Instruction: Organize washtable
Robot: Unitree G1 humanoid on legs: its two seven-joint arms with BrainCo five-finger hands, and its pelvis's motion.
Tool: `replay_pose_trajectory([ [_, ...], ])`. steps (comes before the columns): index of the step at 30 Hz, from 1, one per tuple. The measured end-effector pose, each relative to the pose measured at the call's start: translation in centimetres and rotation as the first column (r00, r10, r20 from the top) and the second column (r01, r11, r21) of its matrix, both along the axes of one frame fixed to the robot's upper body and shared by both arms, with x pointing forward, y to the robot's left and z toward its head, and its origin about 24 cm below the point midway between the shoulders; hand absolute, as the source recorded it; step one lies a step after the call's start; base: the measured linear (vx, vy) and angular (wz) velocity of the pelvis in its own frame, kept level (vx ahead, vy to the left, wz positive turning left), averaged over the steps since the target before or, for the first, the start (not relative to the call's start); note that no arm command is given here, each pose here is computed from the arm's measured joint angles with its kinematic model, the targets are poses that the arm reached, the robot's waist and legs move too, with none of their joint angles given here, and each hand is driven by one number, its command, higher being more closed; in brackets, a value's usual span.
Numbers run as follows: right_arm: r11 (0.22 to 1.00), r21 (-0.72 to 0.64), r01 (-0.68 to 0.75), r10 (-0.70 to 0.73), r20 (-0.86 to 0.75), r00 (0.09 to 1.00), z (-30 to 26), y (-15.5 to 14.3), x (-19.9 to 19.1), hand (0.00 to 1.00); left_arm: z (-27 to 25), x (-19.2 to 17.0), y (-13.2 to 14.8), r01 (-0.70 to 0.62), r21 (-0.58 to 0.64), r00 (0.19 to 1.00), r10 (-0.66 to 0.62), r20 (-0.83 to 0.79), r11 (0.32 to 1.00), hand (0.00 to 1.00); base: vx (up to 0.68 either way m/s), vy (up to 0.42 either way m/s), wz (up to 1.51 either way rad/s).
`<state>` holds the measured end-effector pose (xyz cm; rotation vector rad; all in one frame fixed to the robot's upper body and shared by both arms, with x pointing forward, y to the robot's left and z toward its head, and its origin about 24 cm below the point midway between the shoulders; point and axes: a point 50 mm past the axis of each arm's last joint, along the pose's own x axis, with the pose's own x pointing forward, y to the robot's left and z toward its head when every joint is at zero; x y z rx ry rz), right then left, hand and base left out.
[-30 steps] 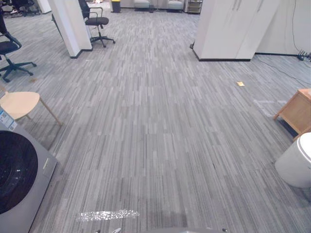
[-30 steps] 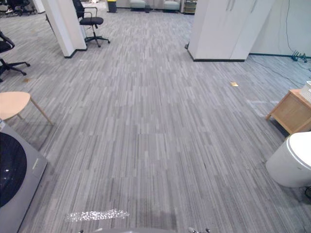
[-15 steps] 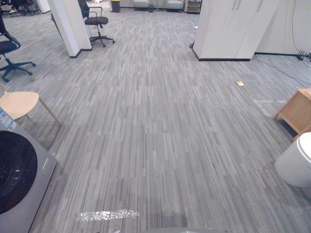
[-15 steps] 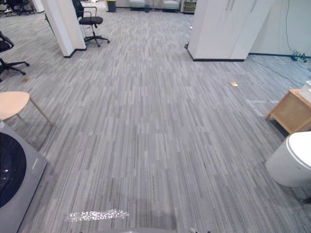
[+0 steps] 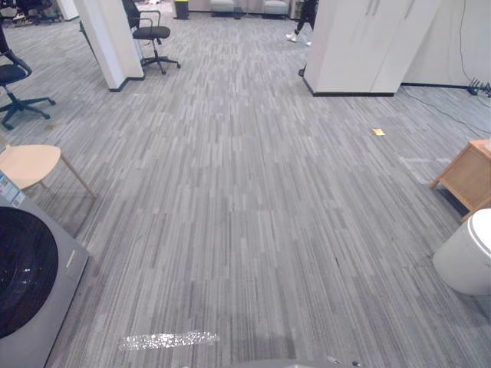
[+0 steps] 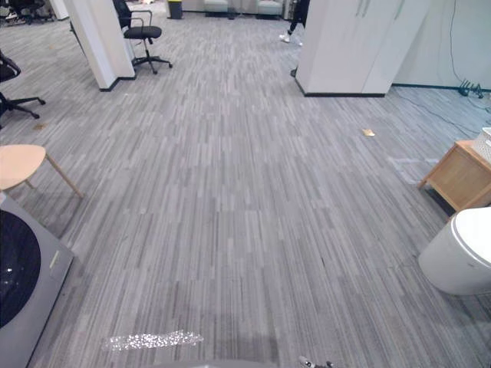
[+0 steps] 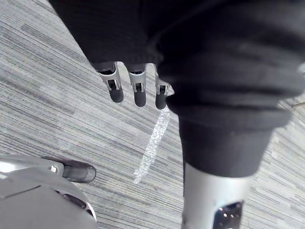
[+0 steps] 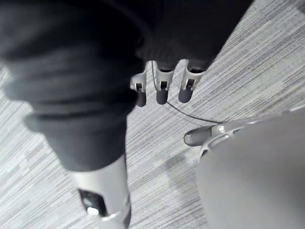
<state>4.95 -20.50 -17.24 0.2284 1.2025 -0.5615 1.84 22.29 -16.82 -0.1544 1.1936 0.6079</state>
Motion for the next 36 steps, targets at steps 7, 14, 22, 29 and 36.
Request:
replay_pose_trajectory([
  [7, 1.0, 0.004, 0.004, -0.004, -0.005, 1.0, 0.0, 0.1, -0.1, 0.0, 0.1, 0.0, 0.3, -0.01, 0.006, 1.0, 0.01, 0.001, 1.0, 0.0, 0.0, 0.0, 0.02],
  [14, 0.996, 0.011, 0.094, -0.094, 0.007, 0.996, 0.0, 0.0, -0.2, 0.0, 0.2, 0.6, 0.8, -0.041, 0.016, 0.999, 0.041, 0.023, 0.999, 0.0, -0.03, 0.024, 0.16],
  [22, 0.984, 0.01, 0.178, -0.178, -0.005, 0.984, -0.1, 0.1, -2.0, 0.0, 0.0, -0.5, 0.2, -0.108, -0.003, 0.994, 0.108, 0.002, 0.994, 0.0, 0.08, 0.068, 0.0],
  [29, 0.985, -0.023, 0.169, -0.168, 0.046, 0.985, 0.5, -1.0, -1.1, 0.0, 0.1, 1.3, -0.9, -0.11, -0.025, 0.992, 0.111, 0.064, 0.994, 0.0, 0.27, -0.032, 0.07],
  [36, 0.99, -0.042, 0.136, -0.133, 0.071, 0.989, 0.8, -1.3, -1.0, 0.0, 0.2, 2.6, -1.8, -0.14, -0.047, 0.983, 0.145, 0.111, 0.989, 0.0, 0.47, -0.284, 0.2],
])
